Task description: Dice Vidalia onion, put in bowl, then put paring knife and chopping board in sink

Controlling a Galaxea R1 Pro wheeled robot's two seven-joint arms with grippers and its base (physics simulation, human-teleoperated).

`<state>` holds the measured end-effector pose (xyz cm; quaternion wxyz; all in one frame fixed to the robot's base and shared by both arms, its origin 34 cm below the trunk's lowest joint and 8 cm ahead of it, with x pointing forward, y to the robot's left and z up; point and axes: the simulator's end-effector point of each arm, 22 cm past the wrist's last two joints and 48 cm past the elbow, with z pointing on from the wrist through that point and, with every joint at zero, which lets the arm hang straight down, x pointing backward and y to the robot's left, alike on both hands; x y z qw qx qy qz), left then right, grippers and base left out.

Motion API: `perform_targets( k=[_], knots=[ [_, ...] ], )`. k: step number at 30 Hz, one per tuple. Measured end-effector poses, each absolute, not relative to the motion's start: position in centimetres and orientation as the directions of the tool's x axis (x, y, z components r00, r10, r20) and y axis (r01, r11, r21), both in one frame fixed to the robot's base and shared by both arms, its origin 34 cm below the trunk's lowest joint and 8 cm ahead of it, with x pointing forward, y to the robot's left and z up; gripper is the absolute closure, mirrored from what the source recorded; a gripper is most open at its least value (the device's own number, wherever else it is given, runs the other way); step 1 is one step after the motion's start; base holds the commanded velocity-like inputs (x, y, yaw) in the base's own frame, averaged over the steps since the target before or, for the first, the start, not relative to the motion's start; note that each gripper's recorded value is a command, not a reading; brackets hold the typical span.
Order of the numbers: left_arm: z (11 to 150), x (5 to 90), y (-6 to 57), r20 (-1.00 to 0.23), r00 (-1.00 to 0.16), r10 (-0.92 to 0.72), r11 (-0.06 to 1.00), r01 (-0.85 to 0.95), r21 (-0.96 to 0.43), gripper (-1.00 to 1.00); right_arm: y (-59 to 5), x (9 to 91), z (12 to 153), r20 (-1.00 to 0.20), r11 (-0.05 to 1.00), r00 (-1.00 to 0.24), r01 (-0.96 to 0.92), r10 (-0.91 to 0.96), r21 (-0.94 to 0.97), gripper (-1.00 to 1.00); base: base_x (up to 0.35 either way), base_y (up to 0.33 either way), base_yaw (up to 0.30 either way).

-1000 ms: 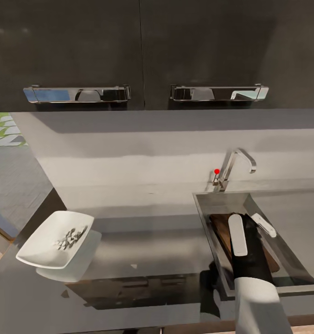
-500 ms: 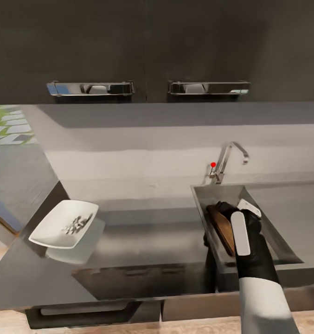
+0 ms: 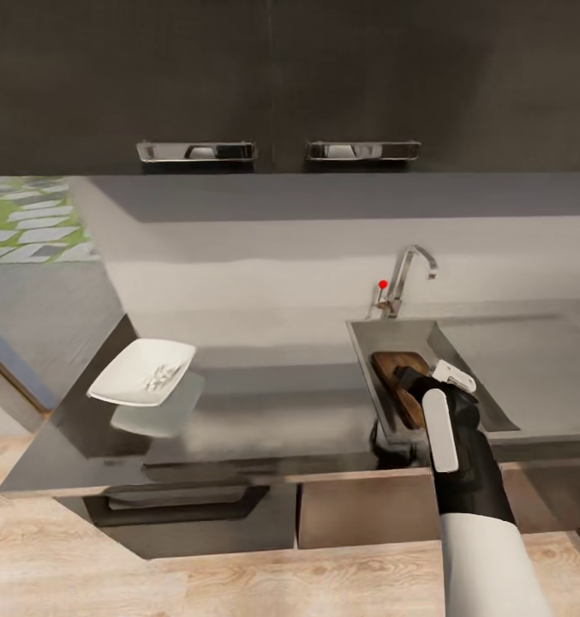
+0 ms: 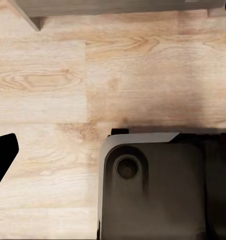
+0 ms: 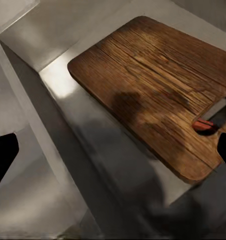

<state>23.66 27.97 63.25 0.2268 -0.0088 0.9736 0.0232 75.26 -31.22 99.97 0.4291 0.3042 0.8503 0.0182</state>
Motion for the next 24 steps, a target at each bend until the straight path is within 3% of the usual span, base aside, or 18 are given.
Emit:
perform_targets(
  k=[15, 20, 24],
  knots=[
    [63.3, 23.7, 28.0, -0.442, -0.897, -0.007, 0.999, -0.028, 0.041, -1.0, -28.5, 72.9, 101.4, -0.766, 0.865, -0.432, 0.386, 0.476, 0.321, -1.0, -0.337, 0.0, 0.0],
    [63.3, 23.7, 28.0, -0.445, -0.896, -0.007, 0.999, -0.028, 0.041, -1.0, -28.4, 70.4, 100.7, -0.854, 0.908, -0.381, 0.36, 0.354, 0.216, -1.0, -0.337, 0.0, 0.0],
    [63.3, 23.7, 28.0, -0.445, -0.896, -0.006, 0.999, -0.027, 0.041, -1.0, -26.0, 66.5, 96.8, -0.859, 0.952, -0.438, 0.263, 0.265, 0.159, -1.0, -0.312, 0.0, 0.0]
  ],
)
